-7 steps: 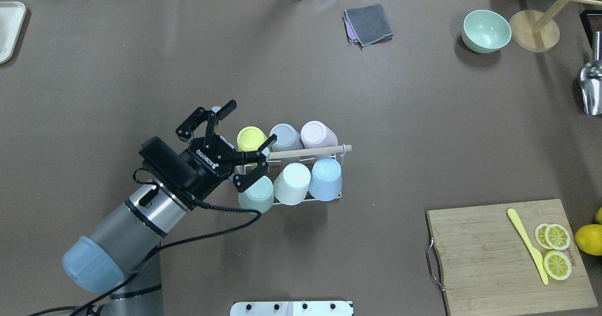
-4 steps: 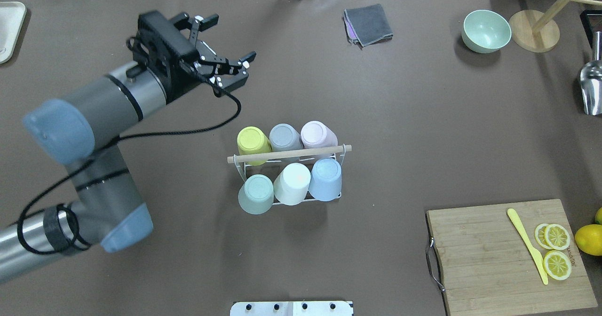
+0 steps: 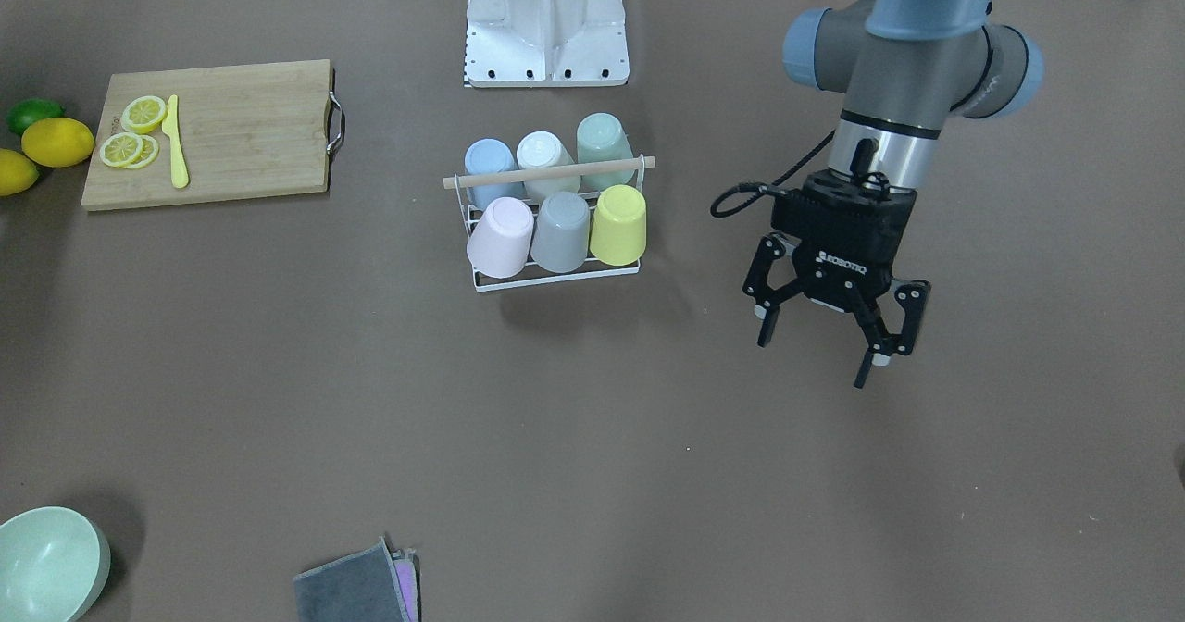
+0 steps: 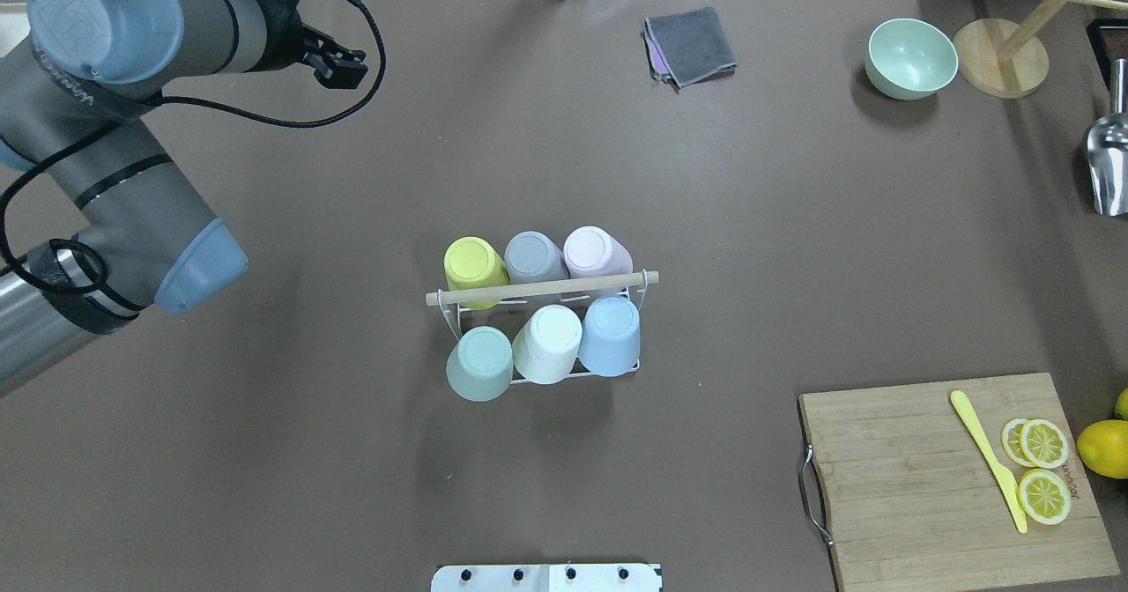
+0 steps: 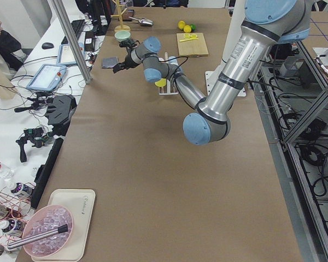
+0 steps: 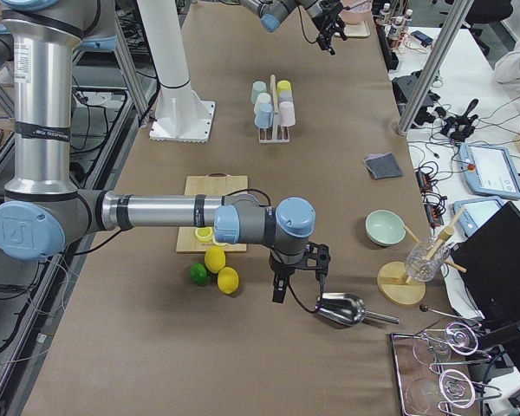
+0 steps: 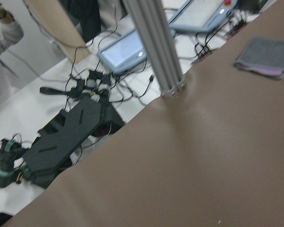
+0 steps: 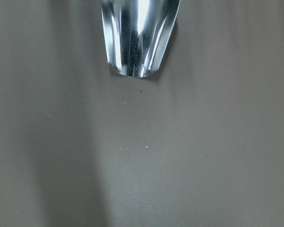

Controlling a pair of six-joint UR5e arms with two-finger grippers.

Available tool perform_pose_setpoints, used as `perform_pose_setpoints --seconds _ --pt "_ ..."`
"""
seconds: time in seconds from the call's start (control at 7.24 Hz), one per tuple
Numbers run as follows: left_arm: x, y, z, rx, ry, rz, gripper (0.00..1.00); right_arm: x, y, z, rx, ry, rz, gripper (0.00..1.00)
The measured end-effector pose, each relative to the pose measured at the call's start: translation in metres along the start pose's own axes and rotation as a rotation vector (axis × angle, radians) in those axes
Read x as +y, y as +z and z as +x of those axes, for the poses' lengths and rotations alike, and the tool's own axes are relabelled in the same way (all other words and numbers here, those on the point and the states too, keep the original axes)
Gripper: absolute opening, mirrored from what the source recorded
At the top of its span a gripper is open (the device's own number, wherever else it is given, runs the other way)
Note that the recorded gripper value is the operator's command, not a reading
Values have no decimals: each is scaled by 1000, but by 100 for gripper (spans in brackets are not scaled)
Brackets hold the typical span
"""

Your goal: Place cup on cup holder

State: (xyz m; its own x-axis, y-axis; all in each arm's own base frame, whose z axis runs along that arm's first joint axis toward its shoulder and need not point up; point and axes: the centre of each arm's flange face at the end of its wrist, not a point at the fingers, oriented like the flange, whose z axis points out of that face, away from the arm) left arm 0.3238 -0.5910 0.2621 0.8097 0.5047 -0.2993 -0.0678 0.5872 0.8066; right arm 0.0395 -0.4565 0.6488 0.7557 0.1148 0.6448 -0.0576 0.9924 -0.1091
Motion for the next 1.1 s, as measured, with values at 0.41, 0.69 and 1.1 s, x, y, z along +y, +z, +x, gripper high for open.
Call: perform_pose_setpoints --seconds 0.41,0.69,1.1 --pt "82 31 -88 -172 -88 -392 98 3 -5 -1 -59 43 -4 99" --pt "127 36 -120 -154 -195 -661 98 6 -5 -4 -106 86 -14 99" --pt "240 7 -228 -7 -558 -874 98 6 -1 2 -73 92 -12 99"
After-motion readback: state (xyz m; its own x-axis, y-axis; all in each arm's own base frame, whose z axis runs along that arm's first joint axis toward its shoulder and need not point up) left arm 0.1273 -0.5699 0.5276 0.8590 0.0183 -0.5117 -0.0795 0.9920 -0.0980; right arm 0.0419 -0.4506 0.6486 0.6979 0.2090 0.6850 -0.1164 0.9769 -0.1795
